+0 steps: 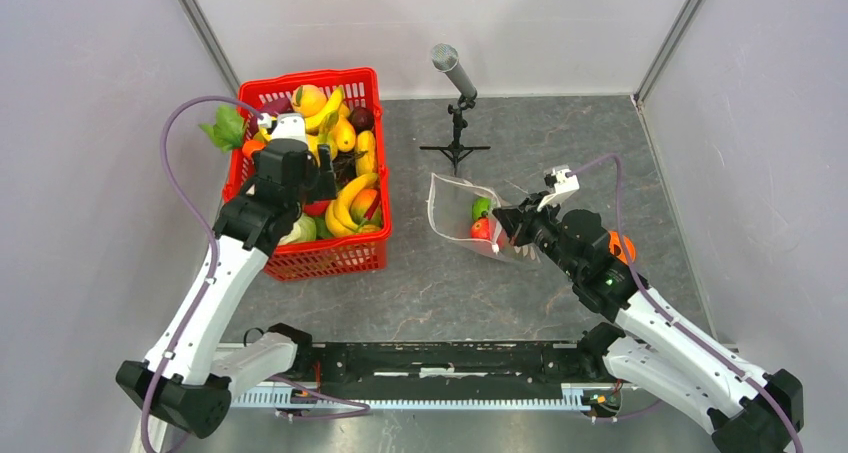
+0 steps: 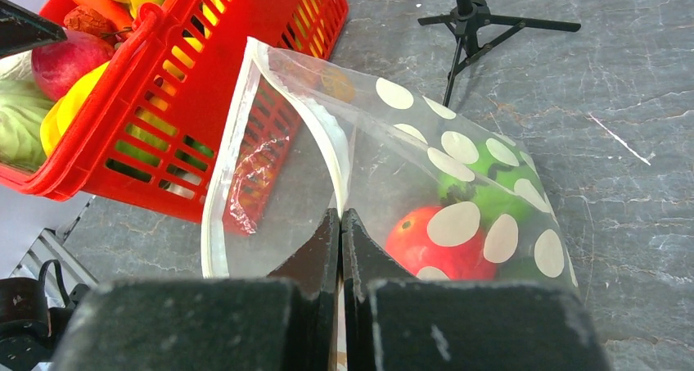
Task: Place the food in the zip-top bag and seal the zipper
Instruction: Pick up the fake fruit from the bin.
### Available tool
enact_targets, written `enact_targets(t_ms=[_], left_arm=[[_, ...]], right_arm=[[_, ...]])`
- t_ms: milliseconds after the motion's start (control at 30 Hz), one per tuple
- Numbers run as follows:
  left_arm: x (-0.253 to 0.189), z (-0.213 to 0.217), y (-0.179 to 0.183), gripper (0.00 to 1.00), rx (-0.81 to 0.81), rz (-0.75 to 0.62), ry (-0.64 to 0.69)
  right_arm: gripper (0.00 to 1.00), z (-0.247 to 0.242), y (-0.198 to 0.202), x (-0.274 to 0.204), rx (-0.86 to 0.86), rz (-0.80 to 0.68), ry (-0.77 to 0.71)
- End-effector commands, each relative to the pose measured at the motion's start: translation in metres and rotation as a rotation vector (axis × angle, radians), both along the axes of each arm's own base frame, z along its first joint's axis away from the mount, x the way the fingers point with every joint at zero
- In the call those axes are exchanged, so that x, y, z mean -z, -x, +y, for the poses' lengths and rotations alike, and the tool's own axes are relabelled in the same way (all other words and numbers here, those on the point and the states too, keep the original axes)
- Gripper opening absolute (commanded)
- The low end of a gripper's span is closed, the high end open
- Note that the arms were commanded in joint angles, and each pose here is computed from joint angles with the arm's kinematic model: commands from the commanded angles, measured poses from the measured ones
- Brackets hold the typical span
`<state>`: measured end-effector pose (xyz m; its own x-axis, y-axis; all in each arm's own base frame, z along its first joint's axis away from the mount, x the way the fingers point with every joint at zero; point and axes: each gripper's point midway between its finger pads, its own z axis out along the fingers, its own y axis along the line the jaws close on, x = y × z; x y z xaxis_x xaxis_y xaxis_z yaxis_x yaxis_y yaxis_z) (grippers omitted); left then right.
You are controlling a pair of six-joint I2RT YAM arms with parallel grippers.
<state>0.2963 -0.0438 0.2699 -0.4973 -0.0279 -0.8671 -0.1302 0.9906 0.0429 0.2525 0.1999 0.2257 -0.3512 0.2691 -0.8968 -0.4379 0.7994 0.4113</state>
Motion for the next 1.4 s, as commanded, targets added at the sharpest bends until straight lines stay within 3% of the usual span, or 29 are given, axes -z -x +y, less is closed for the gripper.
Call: enact_targets(t_ms=[0, 400, 633, 900, 1167, 1367], left_arm=[[0.003, -0.003, 0.003, 0.91, 0.07, 0.055, 0.006], [0.028, 0.013, -0.001, 0.99, 0.029, 0.199, -0.118], [0.03, 0.008, -0.003, 0.9, 0.052, 0.21, -0.113], [0.043, 0.006, 0.0, 0.96, 0.063, 0.26, -0.113], [0.027, 0.001, -0.002, 0.7, 0.082, 0.183, -0.075], [-0.01, -0.003, 0.003, 0.68, 0.101, 0.004, 0.005]], right_arm=[[0.0, 0.003, -0.002, -0.026, -0.008, -0.048, -0.025], [0.0, 0.001, -0.001, -0.023, -0.003, -0.046, -0.022], [0.0, 0.001, -0.002, -0.021, 0.001, -0.043, -0.017], [0.0, 0.001, -0.003, -0.021, 0.0, -0.043, -0.017], [0.0, 0.001, -0.002, -0.02, 0.002, -0.037, -0.022], [0.0, 0.002, -0.002, -0.02, 0.001, -0.038, -0.025]])
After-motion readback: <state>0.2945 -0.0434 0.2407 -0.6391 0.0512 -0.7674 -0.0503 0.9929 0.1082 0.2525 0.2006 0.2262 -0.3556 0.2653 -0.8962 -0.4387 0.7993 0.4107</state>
